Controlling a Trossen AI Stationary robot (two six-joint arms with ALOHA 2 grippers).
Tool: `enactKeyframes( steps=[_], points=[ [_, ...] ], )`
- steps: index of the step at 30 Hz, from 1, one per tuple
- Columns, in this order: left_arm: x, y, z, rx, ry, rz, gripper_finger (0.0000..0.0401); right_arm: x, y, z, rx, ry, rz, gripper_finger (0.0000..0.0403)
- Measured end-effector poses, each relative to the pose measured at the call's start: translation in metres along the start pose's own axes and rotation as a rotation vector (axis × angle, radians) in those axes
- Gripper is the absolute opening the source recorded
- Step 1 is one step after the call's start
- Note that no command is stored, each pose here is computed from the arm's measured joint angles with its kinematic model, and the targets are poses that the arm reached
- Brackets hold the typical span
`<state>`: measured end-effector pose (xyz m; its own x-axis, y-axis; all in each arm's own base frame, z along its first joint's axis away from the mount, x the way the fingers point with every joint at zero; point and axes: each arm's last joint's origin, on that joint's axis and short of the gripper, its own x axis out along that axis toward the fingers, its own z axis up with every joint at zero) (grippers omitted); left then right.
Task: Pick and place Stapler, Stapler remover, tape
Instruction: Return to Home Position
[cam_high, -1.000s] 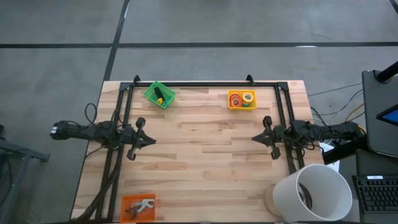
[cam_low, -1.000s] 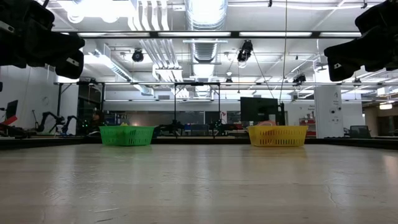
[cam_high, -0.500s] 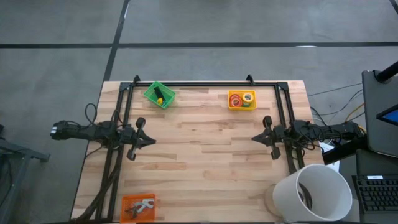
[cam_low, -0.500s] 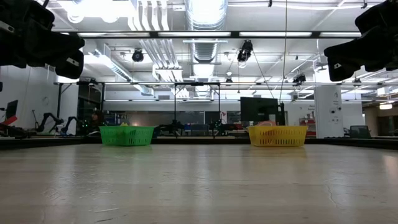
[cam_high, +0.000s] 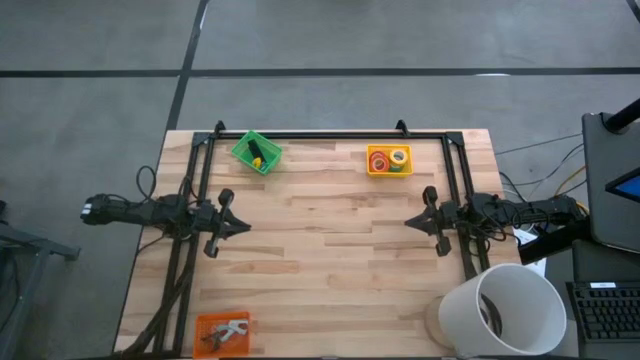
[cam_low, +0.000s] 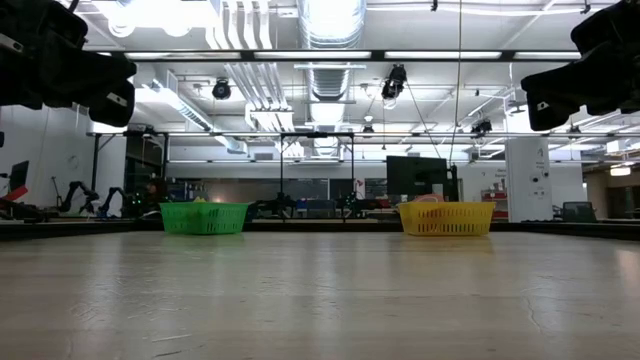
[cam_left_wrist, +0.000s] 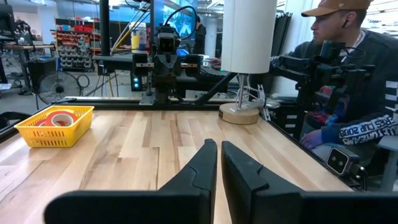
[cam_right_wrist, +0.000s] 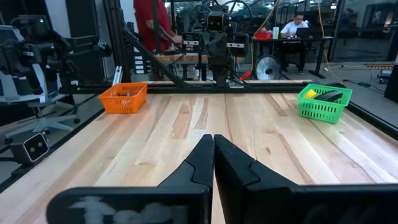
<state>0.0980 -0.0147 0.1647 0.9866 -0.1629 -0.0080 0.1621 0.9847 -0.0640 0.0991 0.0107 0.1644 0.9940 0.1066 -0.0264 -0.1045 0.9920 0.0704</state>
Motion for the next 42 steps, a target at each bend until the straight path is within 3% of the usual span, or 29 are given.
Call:
enactKeyframes(
  steps=[42],
  points=[
    [0.0, 0.0, 0.0, 0.0, 0.0, 0.0, 0.0026, 0.0, 0.0, 0.0, -0.002, 0.0, 0.0, 0.0008]
  ],
)
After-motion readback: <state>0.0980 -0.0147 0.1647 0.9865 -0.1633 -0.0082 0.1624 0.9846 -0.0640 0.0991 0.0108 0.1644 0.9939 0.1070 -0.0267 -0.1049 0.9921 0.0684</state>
